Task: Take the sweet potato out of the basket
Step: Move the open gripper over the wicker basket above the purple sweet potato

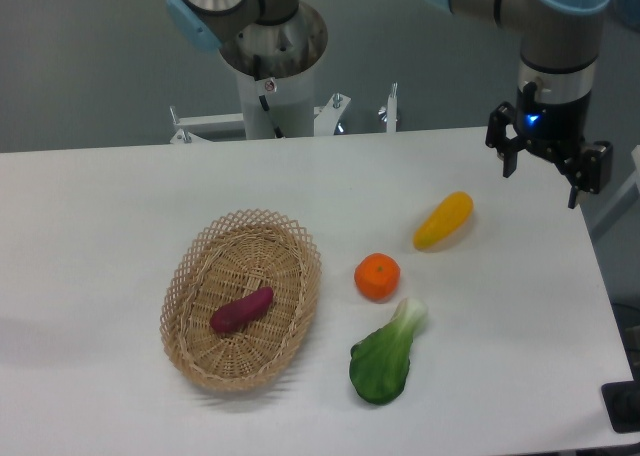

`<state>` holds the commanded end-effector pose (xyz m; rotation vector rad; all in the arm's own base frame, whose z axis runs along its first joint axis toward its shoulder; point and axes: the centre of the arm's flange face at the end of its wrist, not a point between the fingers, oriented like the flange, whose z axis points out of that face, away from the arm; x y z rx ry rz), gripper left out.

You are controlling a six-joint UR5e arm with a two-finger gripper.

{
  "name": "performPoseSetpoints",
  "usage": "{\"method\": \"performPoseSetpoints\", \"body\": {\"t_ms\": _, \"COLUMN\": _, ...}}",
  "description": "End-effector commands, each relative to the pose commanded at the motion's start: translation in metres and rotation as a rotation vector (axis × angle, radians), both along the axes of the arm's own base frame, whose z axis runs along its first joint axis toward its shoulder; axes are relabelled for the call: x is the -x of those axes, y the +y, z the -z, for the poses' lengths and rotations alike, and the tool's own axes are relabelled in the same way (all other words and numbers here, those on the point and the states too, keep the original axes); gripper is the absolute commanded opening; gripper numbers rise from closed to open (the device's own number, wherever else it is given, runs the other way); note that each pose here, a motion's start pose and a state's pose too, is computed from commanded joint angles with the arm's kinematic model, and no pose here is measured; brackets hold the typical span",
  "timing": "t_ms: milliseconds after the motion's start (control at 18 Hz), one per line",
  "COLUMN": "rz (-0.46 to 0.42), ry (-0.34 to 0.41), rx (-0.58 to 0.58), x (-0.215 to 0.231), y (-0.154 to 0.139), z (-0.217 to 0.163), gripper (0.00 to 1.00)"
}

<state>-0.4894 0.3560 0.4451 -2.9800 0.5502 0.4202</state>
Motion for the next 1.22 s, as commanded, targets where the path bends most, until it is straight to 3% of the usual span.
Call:
{"method": "performPoseSetpoints", "body": {"t_ms": 278, "rz": -0.222, "ry": -0.077, "rx": -0.095, "x": -0.054, "y": 0.04, "z": 0.017, "gripper": 1.0}}
{"method": "performPoseSetpoints", "body": {"t_ms": 667, "rz": -0.471, "ry": -0.192, "rx": -0.146, "x": -0.158, "y": 0.129, "z": 0.048, "gripper": 1.0}}
{"method": "performPoseSetpoints", "body": {"t_ms": 778, "rz": -0.481, "ry": -0.209, "rx": -0.153, "x": -0.183, "y": 0.152, "z": 0.068, "gripper": 1.0}}
{"method": "performPoseSetpoints", "body": {"t_ms": 944, "rz": -0.402, "ry": -0.225, "rx": -0.128, "x": -0.223, "y": 0.192, "z": 0.113, "gripper": 1.0}}
{"method": "performPoseSetpoints", "body": {"t_ms": 1222, "rz": -0.319, "ry": -0.257, "rx": -0.054, "x": -0.259, "y": 0.218, "z": 0.172, "gripper": 1.0}}
